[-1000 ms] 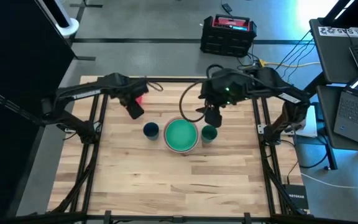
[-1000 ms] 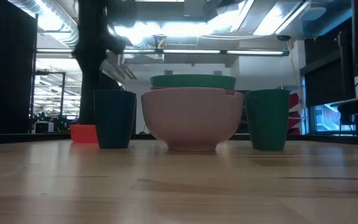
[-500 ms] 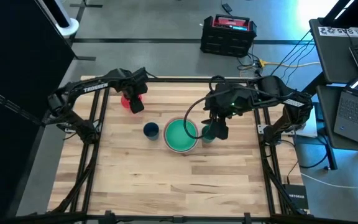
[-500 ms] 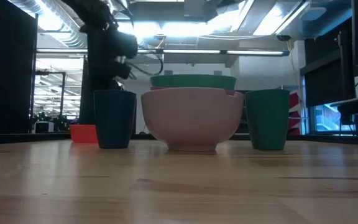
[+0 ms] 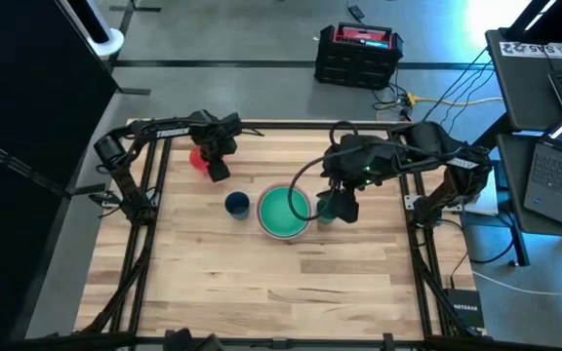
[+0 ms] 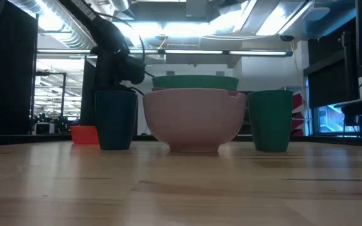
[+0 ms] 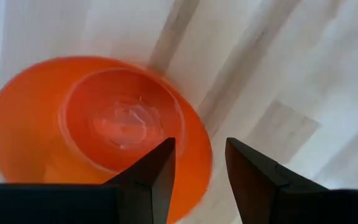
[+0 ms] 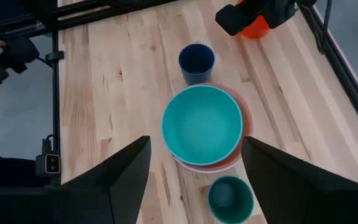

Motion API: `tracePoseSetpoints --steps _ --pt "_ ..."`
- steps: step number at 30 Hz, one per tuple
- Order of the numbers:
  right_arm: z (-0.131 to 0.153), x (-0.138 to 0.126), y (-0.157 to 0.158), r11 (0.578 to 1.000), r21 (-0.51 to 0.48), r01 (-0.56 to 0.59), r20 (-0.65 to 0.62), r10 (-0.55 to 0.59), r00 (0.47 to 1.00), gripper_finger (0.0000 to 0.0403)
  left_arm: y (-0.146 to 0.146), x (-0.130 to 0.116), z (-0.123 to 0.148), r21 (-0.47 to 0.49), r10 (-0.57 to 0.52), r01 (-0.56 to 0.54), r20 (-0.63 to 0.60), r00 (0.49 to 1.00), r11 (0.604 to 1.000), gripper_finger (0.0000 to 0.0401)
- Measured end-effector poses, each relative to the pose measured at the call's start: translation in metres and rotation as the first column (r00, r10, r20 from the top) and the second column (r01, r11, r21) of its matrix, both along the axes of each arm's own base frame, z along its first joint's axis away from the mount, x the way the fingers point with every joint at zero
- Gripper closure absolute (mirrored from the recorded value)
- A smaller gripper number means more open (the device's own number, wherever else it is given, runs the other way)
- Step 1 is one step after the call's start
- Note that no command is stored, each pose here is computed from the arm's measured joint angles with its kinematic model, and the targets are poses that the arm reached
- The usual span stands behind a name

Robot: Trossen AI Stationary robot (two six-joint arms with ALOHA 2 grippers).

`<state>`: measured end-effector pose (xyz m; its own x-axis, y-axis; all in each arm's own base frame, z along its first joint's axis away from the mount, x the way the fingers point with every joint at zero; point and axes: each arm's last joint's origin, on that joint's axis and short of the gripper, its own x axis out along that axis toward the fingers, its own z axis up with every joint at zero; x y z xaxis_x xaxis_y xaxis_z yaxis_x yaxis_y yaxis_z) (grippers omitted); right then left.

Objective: Nest bowls inside each other
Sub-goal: Stack the orange bowl on the blue bowl

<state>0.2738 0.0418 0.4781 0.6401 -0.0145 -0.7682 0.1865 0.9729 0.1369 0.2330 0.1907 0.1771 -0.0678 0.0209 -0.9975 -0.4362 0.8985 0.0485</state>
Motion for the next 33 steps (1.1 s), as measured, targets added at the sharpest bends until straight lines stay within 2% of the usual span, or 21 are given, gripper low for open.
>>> tracePoseSetpoints --steps 2,4,7,8,10,13,18,24,28,33 --pt "0.000 0.000 0.002 1.000 0.001 0.001 -0.001 -0.001 1.000 0.0166 0.001 -0.002 -0.007 0.004 0.006 -0.006 0.006 1.000 1.000 0.0278" --pt "-0.001 -0.001 0.003 1.000 -0.002 0.007 -0.007 -0.007 1.000 0.0166 0.000 -0.005 -0.014 0.005 0.001 -0.001 0.006 1.000 1.000 0.0298" --pt "-0.002 -0.004 0.003 0.999 -0.023 0.027 -0.034 -0.028 0.999 0.0166 -0.003 -0.009 -0.020 -0.006 -0.021 0.021 -0.010 1.000 1.000 0.0375" --pt "-0.003 -0.005 0.004 0.999 -0.038 0.031 -0.045 -0.033 0.998 0.0166 -0.004 -0.008 -0.019 -0.004 -0.032 0.032 -0.011 0.999 0.999 0.0386" --pt "-0.005 -0.008 0.003 0.996 -0.079 0.051 -0.074 -0.057 0.996 0.0166 -0.006 -0.006 -0.008 0.015 -0.044 0.044 0.008 0.999 0.999 0.0396" --pt "-0.005 -0.011 0.007 0.991 -0.115 0.071 -0.062 -0.078 0.995 0.0166 -0.013 0.005 0.033 0.086 -0.070 0.062 0.095 0.993 0.994 0.0400" --pt "-0.004 -0.025 0.012 0.981 -0.152 0.118 -0.036 -0.125 0.992 0.0166 -0.058 0.045 0.107 0.162 -0.221 0.188 0.216 0.951 0.969 0.0400" --pt "-0.005 -0.041 0.017 0.966 -0.189 0.178 -0.002 -0.182 0.983 0.0166 -0.131 0.060 0.192 0.231 -0.393 0.327 0.363 0.845 0.916 0.0401" --pt "-0.020 -0.048 0.021 0.959 -0.188 0.213 -0.039 -0.224 0.974 0.0166 -0.181 0.095 0.195 0.233 -0.484 0.425 0.413 0.771 0.875 0.0401" --pt "-0.046 -0.051 0.025 0.950 -0.202 0.240 -0.110 -0.265 0.958 0.0166 -0.230 0.139 0.171 0.243 -0.593 0.542 0.382 0.709 0.804 0.0401"
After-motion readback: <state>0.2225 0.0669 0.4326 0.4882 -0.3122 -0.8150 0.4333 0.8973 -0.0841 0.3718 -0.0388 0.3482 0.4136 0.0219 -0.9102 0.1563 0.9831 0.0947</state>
